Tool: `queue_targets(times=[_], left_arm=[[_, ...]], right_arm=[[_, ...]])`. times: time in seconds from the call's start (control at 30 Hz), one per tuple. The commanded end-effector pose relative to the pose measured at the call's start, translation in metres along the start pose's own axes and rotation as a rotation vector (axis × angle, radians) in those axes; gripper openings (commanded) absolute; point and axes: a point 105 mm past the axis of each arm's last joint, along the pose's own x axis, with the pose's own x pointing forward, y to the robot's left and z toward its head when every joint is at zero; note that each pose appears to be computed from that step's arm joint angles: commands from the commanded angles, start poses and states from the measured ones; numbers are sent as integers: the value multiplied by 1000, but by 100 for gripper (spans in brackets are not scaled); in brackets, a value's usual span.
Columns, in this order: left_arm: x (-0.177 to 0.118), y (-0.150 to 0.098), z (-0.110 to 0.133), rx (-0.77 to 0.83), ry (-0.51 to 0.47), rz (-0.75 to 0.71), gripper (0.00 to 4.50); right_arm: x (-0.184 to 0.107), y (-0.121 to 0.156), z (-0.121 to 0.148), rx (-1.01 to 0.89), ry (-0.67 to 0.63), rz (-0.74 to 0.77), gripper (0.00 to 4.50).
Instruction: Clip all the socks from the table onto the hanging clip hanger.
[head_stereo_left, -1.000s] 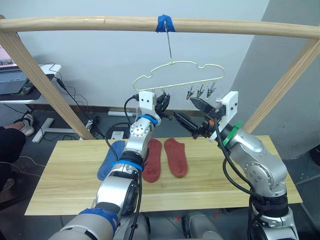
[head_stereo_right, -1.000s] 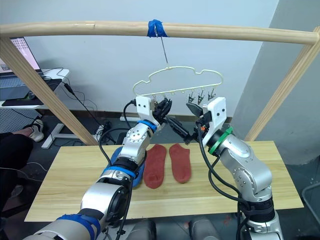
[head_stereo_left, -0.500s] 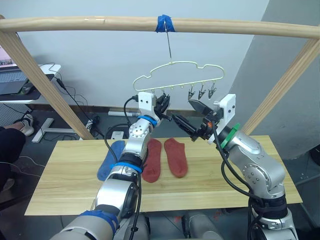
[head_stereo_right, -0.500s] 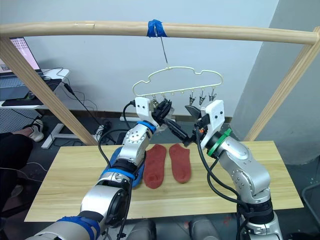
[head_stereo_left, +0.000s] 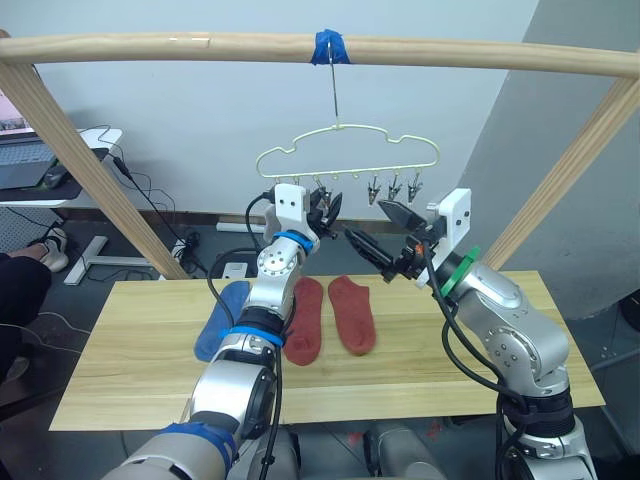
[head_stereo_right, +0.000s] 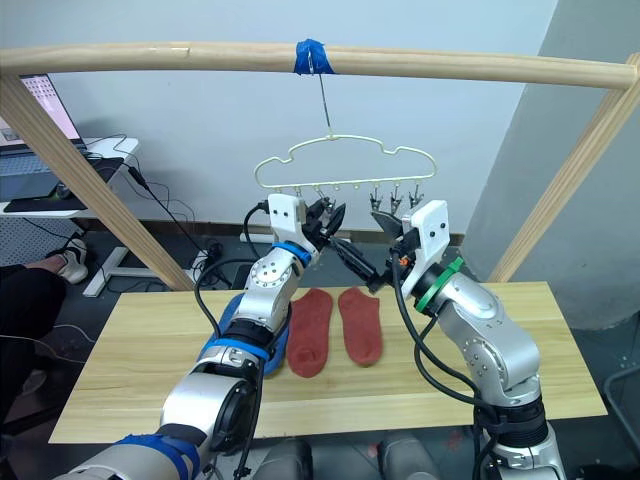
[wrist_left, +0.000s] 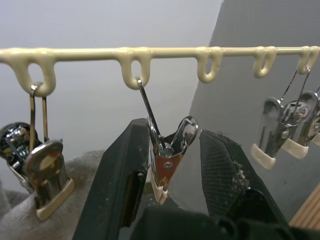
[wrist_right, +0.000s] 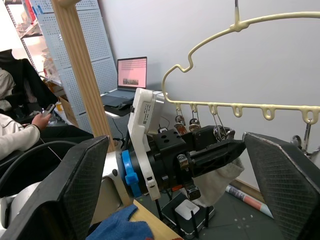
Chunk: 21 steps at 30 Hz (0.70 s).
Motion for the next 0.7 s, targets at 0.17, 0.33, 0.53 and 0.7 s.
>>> queue_targets(times=[0.17, 0.33, 0.53, 0.7], left_arm=[[8, 2, 21, 15, -67, 12, 189], [8, 2, 21, 15, -64, 13, 189], [7, 3, 19, 15, -61, 14, 189], [6, 3, 19, 4, -64, 9, 130]], right_arm=[[-2, 2, 9, -21, -36, 3, 450], [-2, 2, 9, -21, -36, 2, 450], [-2, 2, 9, -22, -36, 3, 450], [-2, 1, 9, -21, -35, 3, 450]])
